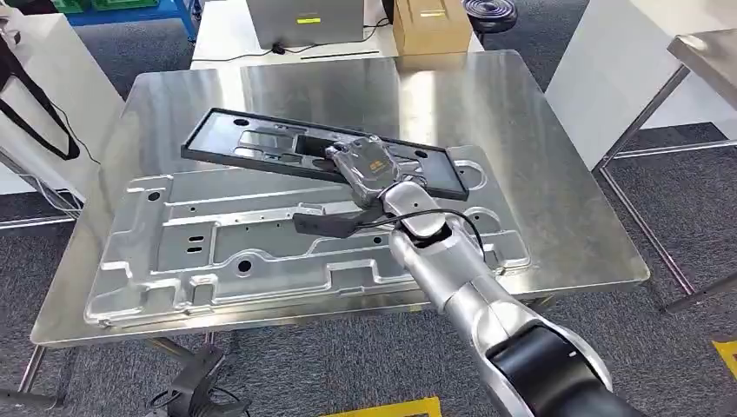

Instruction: Take the parts from the cabinet and place them on the table.

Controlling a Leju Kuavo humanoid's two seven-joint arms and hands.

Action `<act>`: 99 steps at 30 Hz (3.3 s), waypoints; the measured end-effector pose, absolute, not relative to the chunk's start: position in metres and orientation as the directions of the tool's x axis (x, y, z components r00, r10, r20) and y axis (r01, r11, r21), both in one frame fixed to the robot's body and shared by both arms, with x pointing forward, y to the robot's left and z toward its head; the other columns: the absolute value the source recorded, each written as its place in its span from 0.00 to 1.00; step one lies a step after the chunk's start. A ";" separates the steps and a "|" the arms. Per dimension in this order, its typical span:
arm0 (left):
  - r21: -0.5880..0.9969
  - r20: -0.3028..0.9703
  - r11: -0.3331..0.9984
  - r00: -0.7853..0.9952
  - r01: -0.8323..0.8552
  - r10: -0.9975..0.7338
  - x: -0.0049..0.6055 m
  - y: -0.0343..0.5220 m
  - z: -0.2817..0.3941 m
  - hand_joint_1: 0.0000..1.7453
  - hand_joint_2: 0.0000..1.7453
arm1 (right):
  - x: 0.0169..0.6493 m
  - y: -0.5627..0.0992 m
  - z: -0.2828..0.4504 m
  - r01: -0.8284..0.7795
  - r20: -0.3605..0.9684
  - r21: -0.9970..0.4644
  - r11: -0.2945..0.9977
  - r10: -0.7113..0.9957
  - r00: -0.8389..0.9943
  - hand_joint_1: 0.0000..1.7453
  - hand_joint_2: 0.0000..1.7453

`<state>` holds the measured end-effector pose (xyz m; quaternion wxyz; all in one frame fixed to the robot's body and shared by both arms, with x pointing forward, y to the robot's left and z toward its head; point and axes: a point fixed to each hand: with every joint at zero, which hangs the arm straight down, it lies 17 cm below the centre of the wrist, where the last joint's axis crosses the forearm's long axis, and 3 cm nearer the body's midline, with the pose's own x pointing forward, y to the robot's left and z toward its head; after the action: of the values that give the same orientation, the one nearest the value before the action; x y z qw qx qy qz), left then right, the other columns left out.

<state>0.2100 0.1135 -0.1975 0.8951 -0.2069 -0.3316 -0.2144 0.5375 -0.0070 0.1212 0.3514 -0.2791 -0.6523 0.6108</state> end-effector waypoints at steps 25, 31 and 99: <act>-0.236 0.652 0.843 0.722 0.483 -0.231 0.207 0.117 -0.202 0.00 0.00 | 0.528 -0.001 0.097 -0.253 0.261 -0.958 0.138 0.787 -0.559 0.00 0.00; -0.230 0.644 0.849 0.729 0.475 -0.233 0.208 0.119 -0.204 0.00 0.00 | 0.533 0.003 0.101 -0.416 0.427 -0.878 0.239 0.783 -0.452 0.00 0.00; -0.221 0.626 0.873 0.750 0.434 -0.214 0.192 0.126 -0.213 0.00 0.00 | 0.476 0.105 0.252 0.060 0.226 -0.898 0.436 0.575 -0.787 0.00 0.00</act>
<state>0.1919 0.1265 -0.2130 0.9181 -0.1793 -0.3063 -0.1766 0.4762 0.1050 0.2521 0.2607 -0.1968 -0.8061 0.4934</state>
